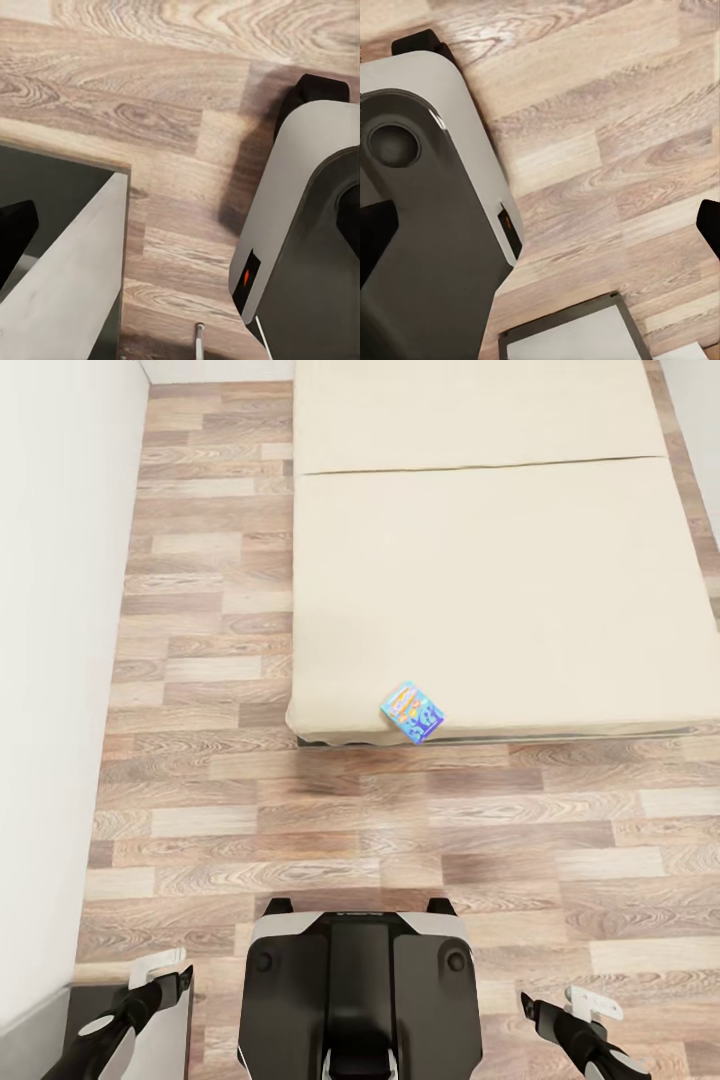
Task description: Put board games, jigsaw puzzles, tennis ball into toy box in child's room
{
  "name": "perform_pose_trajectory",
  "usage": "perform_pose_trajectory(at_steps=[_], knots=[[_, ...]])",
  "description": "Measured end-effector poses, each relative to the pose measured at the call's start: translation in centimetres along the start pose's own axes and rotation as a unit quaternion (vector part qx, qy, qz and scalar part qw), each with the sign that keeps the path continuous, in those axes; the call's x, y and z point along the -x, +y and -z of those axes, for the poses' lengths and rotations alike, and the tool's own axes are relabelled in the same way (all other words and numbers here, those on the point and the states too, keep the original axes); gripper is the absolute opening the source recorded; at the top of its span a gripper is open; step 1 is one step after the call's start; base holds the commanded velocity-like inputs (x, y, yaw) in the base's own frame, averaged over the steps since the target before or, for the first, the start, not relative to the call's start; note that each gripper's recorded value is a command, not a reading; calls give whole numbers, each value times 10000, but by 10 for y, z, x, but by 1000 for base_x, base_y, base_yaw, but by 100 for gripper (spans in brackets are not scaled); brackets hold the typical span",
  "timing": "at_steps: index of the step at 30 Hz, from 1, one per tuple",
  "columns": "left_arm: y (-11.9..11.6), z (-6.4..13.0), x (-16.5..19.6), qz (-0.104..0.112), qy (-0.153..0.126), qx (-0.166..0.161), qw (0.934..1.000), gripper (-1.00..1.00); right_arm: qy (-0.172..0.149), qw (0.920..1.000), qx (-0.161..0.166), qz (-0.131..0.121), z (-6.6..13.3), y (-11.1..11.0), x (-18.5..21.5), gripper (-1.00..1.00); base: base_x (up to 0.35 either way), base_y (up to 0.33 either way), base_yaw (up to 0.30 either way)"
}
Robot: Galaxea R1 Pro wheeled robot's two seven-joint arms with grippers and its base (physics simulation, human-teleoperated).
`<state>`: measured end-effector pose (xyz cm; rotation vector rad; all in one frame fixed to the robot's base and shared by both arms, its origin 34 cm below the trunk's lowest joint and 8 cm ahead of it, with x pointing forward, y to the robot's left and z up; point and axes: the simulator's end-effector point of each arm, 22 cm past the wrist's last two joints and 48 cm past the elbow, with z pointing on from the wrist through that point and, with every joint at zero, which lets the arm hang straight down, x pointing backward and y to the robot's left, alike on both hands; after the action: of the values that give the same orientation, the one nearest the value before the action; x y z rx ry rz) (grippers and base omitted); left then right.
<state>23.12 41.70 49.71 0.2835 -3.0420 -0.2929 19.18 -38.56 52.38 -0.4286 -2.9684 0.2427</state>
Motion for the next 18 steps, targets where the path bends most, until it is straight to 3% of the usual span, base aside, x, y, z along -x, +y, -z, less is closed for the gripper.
perform_pose_trajectory(at_steps=[18], knots=[[-2,5,12,18,-124,-28,9999,100,-119,9999,44,4,4,4,10,100,0,0,-2]])
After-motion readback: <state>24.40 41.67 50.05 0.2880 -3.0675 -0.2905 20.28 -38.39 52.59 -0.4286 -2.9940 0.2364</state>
